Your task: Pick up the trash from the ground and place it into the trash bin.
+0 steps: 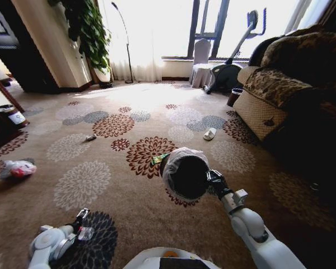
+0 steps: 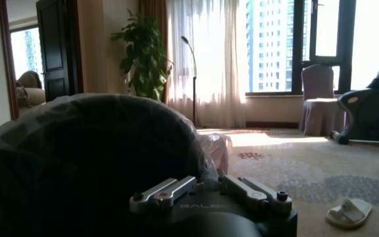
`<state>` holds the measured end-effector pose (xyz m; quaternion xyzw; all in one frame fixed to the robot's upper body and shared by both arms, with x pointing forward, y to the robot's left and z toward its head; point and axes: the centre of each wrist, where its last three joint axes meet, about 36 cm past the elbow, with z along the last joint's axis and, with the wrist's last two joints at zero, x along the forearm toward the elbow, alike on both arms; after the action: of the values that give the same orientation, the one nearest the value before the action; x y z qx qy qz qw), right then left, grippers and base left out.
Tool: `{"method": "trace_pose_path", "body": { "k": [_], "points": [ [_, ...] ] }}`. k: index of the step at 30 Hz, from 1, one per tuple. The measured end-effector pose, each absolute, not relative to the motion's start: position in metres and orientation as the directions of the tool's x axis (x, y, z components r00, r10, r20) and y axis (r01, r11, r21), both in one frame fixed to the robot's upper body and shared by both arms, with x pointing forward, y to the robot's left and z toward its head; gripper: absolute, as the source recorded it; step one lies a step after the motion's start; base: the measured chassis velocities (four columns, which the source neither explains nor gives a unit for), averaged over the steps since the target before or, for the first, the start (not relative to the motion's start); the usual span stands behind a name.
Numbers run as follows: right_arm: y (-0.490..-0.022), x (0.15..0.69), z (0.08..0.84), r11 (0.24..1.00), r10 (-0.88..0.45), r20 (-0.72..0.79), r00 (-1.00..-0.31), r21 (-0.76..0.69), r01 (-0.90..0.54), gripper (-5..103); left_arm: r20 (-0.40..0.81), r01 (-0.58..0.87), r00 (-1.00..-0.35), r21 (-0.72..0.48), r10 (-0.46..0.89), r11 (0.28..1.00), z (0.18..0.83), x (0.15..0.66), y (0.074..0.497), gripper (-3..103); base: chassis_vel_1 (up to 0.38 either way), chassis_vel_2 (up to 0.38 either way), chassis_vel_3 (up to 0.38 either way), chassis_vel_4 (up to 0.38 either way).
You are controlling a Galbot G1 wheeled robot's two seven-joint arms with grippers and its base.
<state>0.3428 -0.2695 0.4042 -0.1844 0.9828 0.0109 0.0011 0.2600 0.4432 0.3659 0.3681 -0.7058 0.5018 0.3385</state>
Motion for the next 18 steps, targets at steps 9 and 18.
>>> {"method": "trace_pose_path", "body": {
  "k": [9,18],
  "points": [
    [-0.270,0.343,0.405,0.931,-0.365,-0.008,-0.931,0.018,-0.365,0,0.855,-0.870,-0.483,-0.444,-0.189,0.217,0.358,0.259,0.442,100,0.138,-0.128,-0.140,0.142],
    [-0.269,0.338,0.403,0.930,-0.368,-0.012,-0.930,0.022,-0.368,0,0.842,-0.867,-0.491,-0.447,-0.224,0.221,0.354,0.272,0.452,100,0.177,-0.178,-0.193,0.201]
  ]
}}
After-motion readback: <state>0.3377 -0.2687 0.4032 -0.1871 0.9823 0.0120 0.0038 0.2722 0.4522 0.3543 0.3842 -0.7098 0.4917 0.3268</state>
